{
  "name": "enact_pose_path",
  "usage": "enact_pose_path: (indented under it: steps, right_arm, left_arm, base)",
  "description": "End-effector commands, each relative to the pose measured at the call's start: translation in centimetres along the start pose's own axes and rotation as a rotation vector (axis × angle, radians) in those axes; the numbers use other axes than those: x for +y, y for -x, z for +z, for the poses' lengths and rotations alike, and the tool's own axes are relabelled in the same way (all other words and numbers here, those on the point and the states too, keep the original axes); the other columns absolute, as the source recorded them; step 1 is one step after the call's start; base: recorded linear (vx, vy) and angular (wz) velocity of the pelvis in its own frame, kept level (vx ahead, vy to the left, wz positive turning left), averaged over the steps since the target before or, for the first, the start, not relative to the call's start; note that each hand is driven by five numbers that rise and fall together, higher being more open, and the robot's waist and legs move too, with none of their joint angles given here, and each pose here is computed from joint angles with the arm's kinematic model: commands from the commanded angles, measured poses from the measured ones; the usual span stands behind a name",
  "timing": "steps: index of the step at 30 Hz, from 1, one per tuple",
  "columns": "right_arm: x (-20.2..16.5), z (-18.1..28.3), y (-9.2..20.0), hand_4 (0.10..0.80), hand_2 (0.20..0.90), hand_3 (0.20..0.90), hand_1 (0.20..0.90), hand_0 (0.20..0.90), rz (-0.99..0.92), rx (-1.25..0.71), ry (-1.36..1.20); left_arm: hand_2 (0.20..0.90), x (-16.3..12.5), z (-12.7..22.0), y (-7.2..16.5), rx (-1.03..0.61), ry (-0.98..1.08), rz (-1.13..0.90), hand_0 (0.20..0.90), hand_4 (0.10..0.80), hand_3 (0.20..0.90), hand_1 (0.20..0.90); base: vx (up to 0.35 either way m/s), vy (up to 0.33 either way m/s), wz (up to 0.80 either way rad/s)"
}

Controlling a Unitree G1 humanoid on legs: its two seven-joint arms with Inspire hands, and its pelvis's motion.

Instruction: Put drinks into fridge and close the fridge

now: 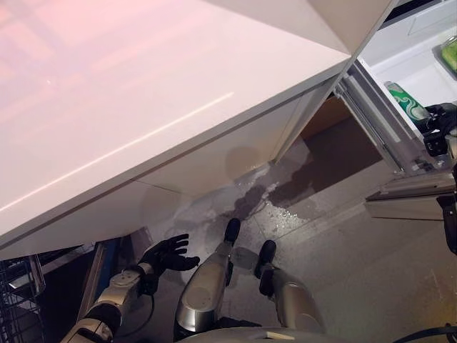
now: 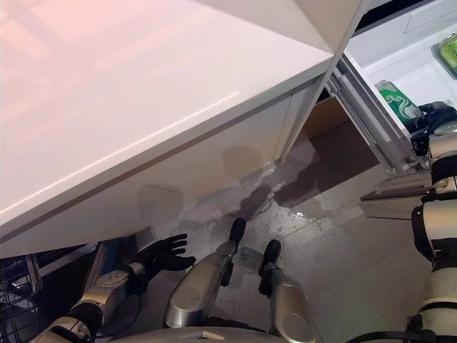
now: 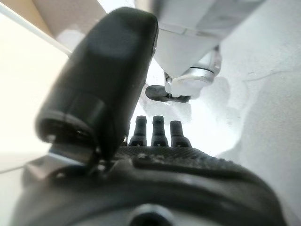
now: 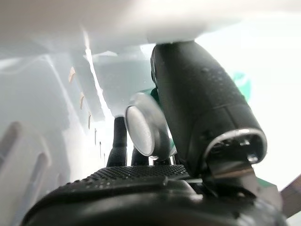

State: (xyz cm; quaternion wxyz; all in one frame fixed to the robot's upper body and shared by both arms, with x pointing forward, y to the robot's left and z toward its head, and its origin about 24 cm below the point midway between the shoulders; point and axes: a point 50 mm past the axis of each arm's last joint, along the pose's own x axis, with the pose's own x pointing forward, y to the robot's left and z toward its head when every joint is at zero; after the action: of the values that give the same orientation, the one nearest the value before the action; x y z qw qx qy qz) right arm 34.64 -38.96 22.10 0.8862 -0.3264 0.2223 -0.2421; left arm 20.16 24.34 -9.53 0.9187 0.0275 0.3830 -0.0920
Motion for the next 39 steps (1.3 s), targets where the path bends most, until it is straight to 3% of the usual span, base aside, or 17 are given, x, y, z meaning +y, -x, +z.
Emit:
enact_pose_path:
  steps: [1, 6, 9, 15, 26, 29, 32, 39]
  right_arm:
    - [-1.0, 3.7, 1.2, 0.800, 0.900, 0.900, 0.900, 0.900, -0.029, -0.234, 0.075]
    - [-1.7, 7.2, 3.4, 0.800, 0.900, 0.900, 0.900, 0.900, -0.061, -0.496, -0.116]
    - [-2.8, 8.5, 5.3, 0.800, 0.900, 0.900, 0.900, 0.900, -0.097, -0.681, -0.371]
    - [-4.0, 6.3, 6.6, 0.800, 0.900, 0.900, 0.900, 0.900, -0.190, -0.856, -0.874]
    - [-4.9, -1.4, 6.8, 0.800, 0.900, 0.900, 0.900, 0.900, -0.650, -0.815, -1.224]
    - [-3.9, -2.9, 5.9, 0.800, 0.900, 0.900, 0.900, 0.900, -0.635, -0.720, -1.330]
    - [-0.6, -4.0, 4.7, 0.800, 0.900, 0.900, 0.900, 0.900, -0.522, -0.608, -1.412]
    - [2.3, -2.2, 4.2, 0.800, 0.900, 0.900, 0.900, 0.900, -0.363, -0.612, -1.470]
  left_arm:
    - [0.900, -0.1, -2.8, 1.1, 0.078, -0.036, -0.011, 0.900, 0.800, 0.900, 0.900]
    - [0.900, 0.1, -3.8, 1.4, 0.111, -0.037, 0.015, 0.900, 0.800, 0.900, 0.900]
    - [0.900, 0.2, -5.0, 1.8, 0.148, -0.033, 0.039, 0.900, 0.800, 0.900, 0.900]
    - [0.900, -0.1, -7.0, 2.1, 0.221, -0.033, 0.063, 0.900, 0.800, 0.900, 0.900]
    - [0.900, -1.8, -8.4, 1.8, 0.262, -0.020, 0.043, 0.900, 0.800, 0.900, 0.900]
    - [0.900, -2.0, -8.4, 1.7, 0.274, -0.028, 0.038, 0.900, 0.800, 0.900, 0.900]
    - [0.900, -2.4, -8.3, 1.5, 0.285, -0.030, 0.029, 0.900, 0.800, 0.900, 0.900]
    - [0.900, -2.9, -5.7, 0.2, 0.197, -0.036, 0.015, 0.900, 0.800, 0.900, 0.900]
  base:
    - [-0.005, 0.030, -0.04]
    - [-0.005, 0.032, -0.10]
    - [0.007, 0.037, -0.13]
    - [0.018, 0.042, -0.13]
    - [-0.002, 0.033, -0.19]
    - [0.003, 0.010, -0.12]
    - [0.018, 0.008, -0.08]
    - [-0.061, -0.011, -0.01]
